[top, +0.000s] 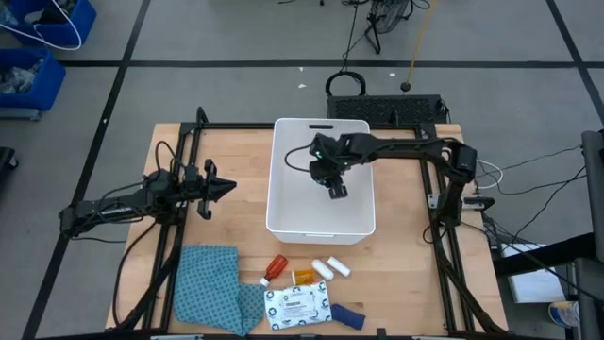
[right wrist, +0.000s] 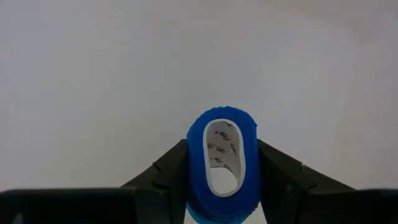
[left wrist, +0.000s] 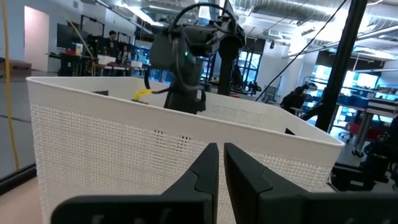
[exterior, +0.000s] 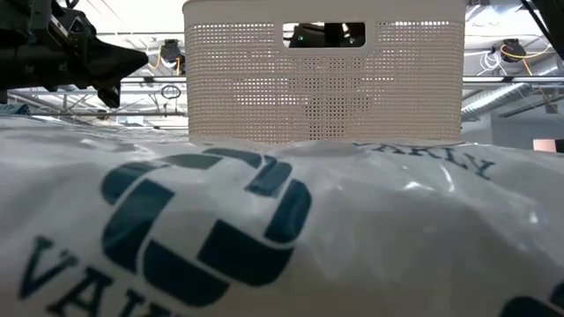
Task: Pick & place medical supplies in basket/bin
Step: Put the small blue bandage into the white bin
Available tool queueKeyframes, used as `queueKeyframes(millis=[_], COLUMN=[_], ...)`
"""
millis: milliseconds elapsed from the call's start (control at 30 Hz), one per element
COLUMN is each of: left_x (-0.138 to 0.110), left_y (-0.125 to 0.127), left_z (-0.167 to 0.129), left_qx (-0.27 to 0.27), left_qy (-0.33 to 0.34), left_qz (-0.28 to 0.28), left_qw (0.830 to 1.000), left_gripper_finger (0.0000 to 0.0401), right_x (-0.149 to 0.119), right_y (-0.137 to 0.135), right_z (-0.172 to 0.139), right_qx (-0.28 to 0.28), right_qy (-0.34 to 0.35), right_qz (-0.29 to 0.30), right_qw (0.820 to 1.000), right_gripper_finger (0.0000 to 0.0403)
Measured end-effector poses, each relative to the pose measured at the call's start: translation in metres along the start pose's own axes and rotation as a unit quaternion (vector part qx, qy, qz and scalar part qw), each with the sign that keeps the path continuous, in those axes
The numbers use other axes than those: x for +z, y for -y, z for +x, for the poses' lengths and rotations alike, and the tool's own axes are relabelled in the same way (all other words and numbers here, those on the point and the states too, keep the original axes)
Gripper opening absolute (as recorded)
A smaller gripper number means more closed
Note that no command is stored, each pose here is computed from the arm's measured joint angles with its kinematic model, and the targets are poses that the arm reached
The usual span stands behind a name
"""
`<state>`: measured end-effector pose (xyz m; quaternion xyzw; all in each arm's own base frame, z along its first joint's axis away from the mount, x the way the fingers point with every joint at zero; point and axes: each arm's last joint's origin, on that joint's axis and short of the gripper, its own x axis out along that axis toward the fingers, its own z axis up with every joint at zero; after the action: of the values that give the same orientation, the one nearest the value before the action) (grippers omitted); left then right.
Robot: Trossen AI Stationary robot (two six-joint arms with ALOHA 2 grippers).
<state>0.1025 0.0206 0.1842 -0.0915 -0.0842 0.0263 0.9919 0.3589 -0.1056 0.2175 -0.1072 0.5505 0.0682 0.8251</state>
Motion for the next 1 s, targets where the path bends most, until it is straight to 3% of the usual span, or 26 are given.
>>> queueKeyframes(millis=[333,700,1000], left_x=[-0.001,-0.001,-0.001], left_y=[0.0,0.0,0.0], left_z=[0.0,0.0,0.0], left_qx=[-0.002,-0.003,-0.003], left_qy=[-0.005,-0.004,-0.004], left_qz=[-0.003,-0.003,-0.007], left_qw=[1.0,1.0,1.0], left_gripper_finger=[0.0028,0.0028,0.0028], right_x=[-0.017,-0.032,-0.029], right_y=[-0.002,-0.001,-0.002], right_z=[0.038,0.046,0.035], right_qx=[0.022,0.024,0.012], right_qy=[-0.043,-0.052,-0.033], right_qz=[0.018,0.039,0.045], right_qw=[0.999,0.998,0.998], right_gripper_finger=[0.0138,0.014,0.0192])
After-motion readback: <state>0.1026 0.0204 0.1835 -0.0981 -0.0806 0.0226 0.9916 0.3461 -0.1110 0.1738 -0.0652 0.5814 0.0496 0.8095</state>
